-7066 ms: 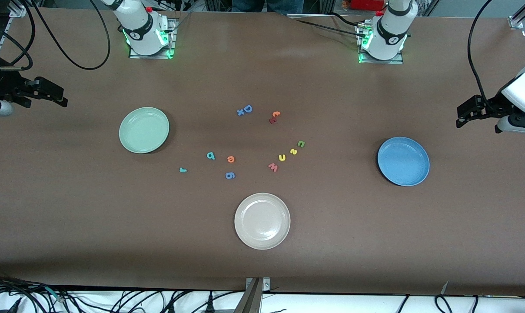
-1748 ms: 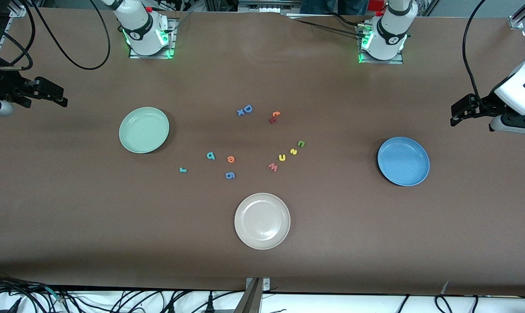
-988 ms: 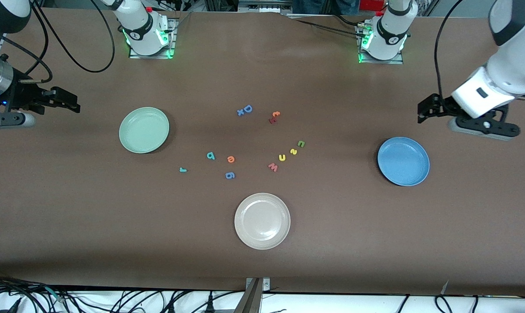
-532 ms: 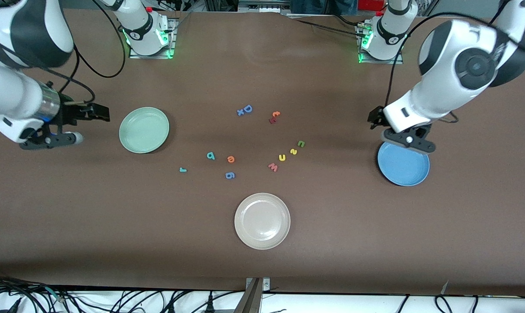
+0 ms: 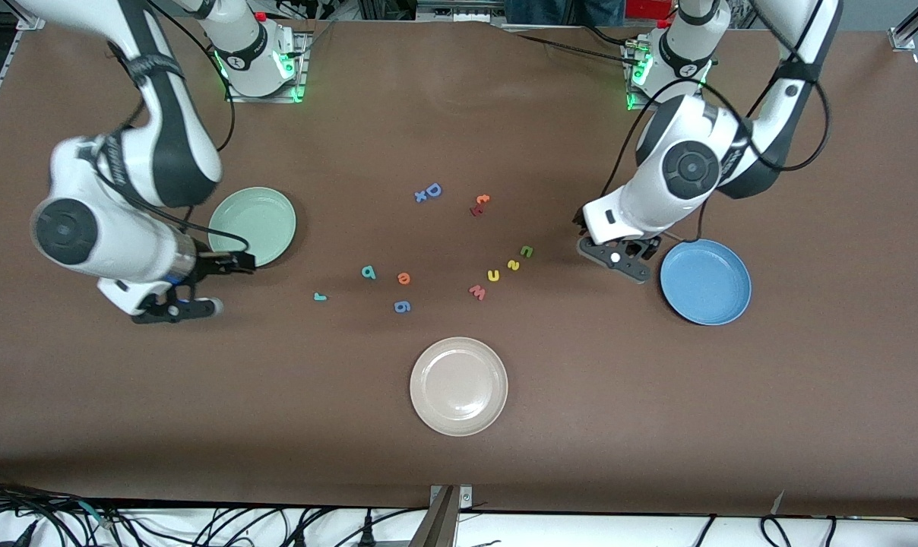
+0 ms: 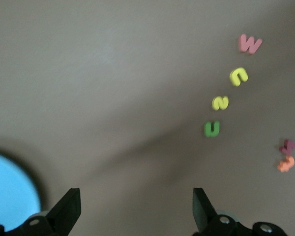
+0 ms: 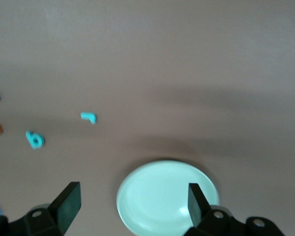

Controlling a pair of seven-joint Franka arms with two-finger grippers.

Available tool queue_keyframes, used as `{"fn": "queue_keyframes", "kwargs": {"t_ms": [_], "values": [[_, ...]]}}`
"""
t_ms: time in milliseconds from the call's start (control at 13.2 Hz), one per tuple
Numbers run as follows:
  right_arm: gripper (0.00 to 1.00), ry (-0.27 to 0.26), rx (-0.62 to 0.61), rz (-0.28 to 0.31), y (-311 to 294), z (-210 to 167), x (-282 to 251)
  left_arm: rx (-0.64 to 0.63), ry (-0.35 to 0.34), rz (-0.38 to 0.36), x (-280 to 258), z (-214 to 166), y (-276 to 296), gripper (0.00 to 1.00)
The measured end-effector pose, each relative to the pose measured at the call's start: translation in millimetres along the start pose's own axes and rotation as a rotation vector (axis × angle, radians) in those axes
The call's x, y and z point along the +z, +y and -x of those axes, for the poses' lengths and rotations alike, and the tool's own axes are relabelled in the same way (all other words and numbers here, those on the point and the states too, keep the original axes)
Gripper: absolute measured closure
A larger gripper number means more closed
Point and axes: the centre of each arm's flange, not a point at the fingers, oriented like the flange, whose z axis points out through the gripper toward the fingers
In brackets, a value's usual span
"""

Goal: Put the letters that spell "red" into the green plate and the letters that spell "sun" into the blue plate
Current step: 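Lower both grippers onto the green u and the teal r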

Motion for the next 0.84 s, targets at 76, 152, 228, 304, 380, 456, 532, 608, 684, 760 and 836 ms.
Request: {"fn": "queue_keyframes", "kwargs": {"t_ms": [76,152,228,304,380,456,532,608,684,760,836], "values": [[0.11,0.009,0.029,0.002,-14.8,-6.8,20.4,0.014,0.015,0.007,16.8,-6.3,8.2,0.0],[0.11,0.027,0.062,0.002,-27.9,-12.1,38.5,0.029,0.029,0.013,33.8,-10.9,17.0,0.03],[0.12,0.051,0.094,-0.002,-40.1,-15.2,55.2,0.045,0.039,0.019,51.4,-12.6,27.3,0.04],[0.12,0.078,0.123,-0.008,-48.5,-16.4,70.3,0.061,0.052,0.022,69.0,-10.7,37.4,0.07],[0.12,0.102,0.145,-0.014,-52.5,-15.6,85.4,0.073,0.073,0.023,84.7,-6.6,45.8,0.07],[0.12,0.117,0.162,-0.019,-53.6,-12.6,100.5,0.081,0.091,0.024,98.5,-0.6,52.3,0.07],[0.13,0.127,0.174,-0.022,-54.0,-7.6,114.8,0.084,0.099,0.024,108.5,5.4,56.1,0.07],[0.15,0.14,0.186,-0.026,-56.8,-1.6,128.5,0.079,0.099,0.025,113.9,9.4,59.4,0.08],[0.16,0.163,0.19,-0.033,-62.6,4.6,140.5,0.056,0.095,0.026,116.2,11.3,63.7,0.11],[0.16,0.187,0.2,-0.041,-69.1,9.9,150.0,0.022,0.093,0.028,117.2,12.0,70.2,0.12],[0.16,0.198,0.207,-0.046,-74.3,13.5,156.8,-0.004,0.091,0.03,118.7,13.0,80.6,0.15]]}}
